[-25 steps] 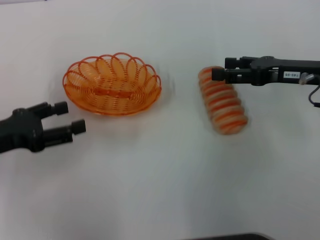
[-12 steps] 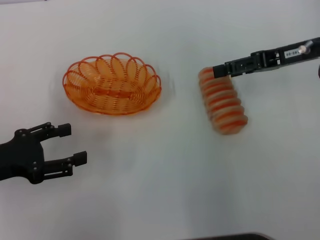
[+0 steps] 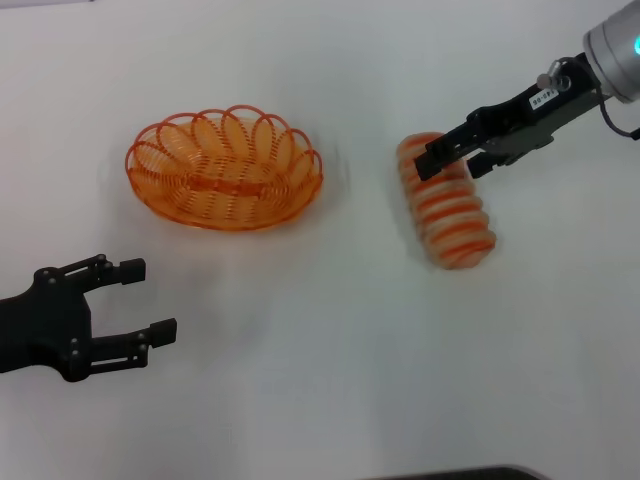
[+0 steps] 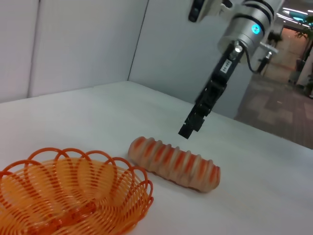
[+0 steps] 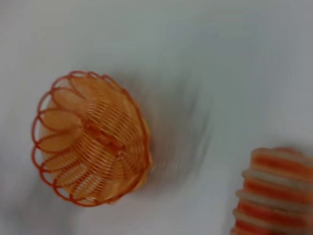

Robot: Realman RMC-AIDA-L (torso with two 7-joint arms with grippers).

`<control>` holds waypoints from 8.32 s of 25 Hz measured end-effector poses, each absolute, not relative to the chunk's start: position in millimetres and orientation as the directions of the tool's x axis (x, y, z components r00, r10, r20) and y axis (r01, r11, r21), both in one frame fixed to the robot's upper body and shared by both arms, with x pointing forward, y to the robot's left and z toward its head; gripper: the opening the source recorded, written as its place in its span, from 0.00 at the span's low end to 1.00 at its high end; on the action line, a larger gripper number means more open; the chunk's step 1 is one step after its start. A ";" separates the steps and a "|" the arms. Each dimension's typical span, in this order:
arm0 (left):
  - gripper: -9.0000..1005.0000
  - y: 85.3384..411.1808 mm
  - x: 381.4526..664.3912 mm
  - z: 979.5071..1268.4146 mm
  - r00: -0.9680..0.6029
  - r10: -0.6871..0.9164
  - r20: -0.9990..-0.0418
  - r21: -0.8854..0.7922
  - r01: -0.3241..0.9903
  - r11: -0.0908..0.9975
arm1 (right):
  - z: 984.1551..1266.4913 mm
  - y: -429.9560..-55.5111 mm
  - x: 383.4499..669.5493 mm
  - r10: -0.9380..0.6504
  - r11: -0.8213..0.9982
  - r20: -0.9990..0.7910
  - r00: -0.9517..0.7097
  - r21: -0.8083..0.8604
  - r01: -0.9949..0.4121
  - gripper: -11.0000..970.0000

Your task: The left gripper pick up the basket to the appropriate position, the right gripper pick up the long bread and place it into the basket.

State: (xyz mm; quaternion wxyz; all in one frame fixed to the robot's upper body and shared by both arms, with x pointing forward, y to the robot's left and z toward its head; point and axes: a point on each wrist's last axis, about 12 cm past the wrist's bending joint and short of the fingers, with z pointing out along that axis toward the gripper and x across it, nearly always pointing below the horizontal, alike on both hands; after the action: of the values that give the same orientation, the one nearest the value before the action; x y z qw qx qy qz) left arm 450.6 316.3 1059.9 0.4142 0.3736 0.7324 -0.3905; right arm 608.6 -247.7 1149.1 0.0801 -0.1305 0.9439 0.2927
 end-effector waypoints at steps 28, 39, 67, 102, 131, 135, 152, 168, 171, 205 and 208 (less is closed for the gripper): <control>0.86 311.7 450.8 1057.9 -0.332 0.263 -0.906 -0.219 0.899 0.380 | 1152.1 -208.1 624.7 -0.295 0.923 -0.103 -0.950 0.227 -0.311 0.93; 0.86 309.6 452.5 1056.1 -0.325 0.265 -0.908 -0.210 0.899 0.384 | 1141.7 -193.2 629.5 -0.299 0.915 -0.127 -0.946 0.242 -0.322 0.93; 0.86 307.2 457.4 1057.7 -0.316 0.269 -0.910 -0.201 0.903 0.381 | 1139.5 -189.8 628.8 -0.313 0.912 -0.100 -0.944 0.246 -0.328 0.93; 0.86 306.6 458.5 1054.8 -0.320 0.270 -0.908 -0.199 0.898 0.393 | 1143.6 -178.8 640.9 -0.411 0.871 -0.238 -0.880 0.184 -0.456 0.65; 0.85 308.8 465.8 1035.6 -0.306 0.352 -0.885 -0.116 0.876 0.468 | 1194.3 -73.8 637.9 -0.874 0.191 -0.476 -0.095 -0.158 -0.969 0.43; 0.85 309.1 466.5 1036.1 -0.304 0.348 -0.887 -0.114 0.874 0.472 | 1190.0 -65.7 632.6 -0.886 0.148 -0.459 -0.056 -0.167 -0.975 0.42; 0.85 308.0 469.5 1037.5 -0.299 0.345 -0.890 -0.111 0.874 0.473 | 1190.6 -55.2 628.6 -0.869 0.114 -0.495 -0.019 -0.164 -0.980 0.35; 0.85 307.9 470.2 1037.9 -0.300 0.341 -0.891 -0.112 0.873 0.475 | 1190.5 -57.5 628.3 -0.820 0.151 -0.569 -0.057 -0.120 -0.981 0.80; 0.85 307.7 470.6 1038.2 -0.299 0.340 -0.891 -0.112 0.873 0.475 | 1187.4 -67.2 625.3 -0.749 0.191 -0.652 -0.120 -0.039 -0.981 0.86; 0.86 293.9 467.3 1036.2 -0.340 0.242 -0.909 -0.207 0.871 0.446 | 1032.5 -258.9 473.7 -0.212 0.352 -0.926 -0.313 0.227 -0.908 0.88; 0.86 293.1 466.2 1037.1 -0.342 0.238 -0.909 -0.216 0.875 0.432 | 1031.4 -262.4 475.2 -0.232 0.361 -0.920 -0.315 0.219 -0.906 0.88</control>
State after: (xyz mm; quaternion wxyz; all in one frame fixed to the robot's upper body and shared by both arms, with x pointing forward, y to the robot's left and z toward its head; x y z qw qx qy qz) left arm 466.2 293.1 1037.1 0.4282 0.3814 0.7300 -0.3719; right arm 475.2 -262.4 1031.4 0.4249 -0.4024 0.7071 0.3969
